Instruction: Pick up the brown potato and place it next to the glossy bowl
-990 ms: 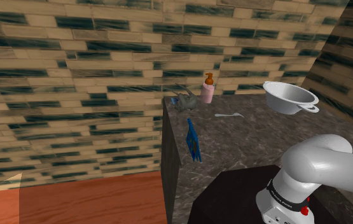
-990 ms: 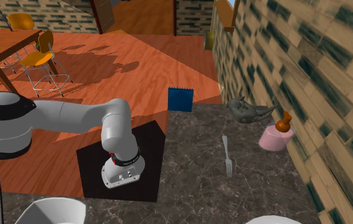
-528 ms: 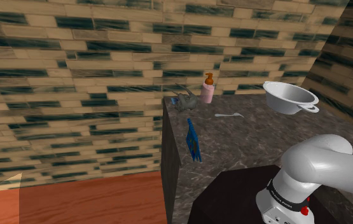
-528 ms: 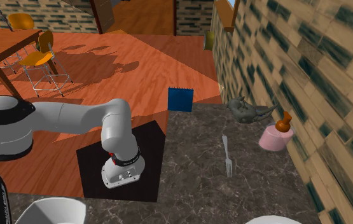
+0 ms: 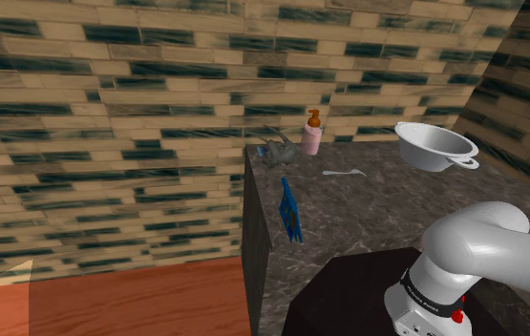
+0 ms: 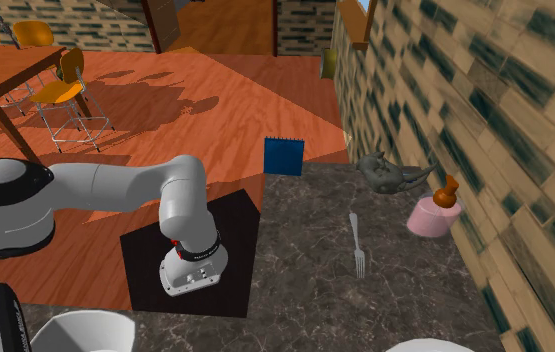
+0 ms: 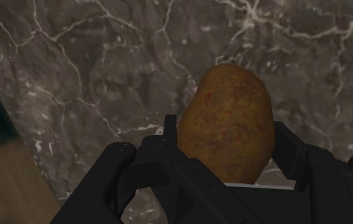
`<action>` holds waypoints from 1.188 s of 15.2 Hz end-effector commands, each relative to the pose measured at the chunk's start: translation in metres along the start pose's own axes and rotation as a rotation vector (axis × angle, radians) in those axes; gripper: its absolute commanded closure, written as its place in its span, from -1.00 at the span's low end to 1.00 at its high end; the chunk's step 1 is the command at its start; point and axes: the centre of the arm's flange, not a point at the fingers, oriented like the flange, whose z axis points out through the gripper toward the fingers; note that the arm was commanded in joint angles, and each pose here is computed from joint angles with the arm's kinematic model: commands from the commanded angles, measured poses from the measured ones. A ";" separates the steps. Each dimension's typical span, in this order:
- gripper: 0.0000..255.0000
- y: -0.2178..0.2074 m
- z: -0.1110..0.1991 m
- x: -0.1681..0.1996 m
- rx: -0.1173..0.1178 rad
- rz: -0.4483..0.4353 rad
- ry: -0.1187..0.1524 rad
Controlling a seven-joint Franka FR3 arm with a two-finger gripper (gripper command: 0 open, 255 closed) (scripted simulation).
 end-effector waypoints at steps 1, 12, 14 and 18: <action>1.00 0.000 0.002 0.000 0.000 0.000 0.000; -1.00 0.000 0.002 0.000 0.000 0.000 0.000; -1.00 0.000 -0.011 0.000 0.000 0.000 0.000; -1.00 0.000 -0.048 0.000 0.000 0.000 0.000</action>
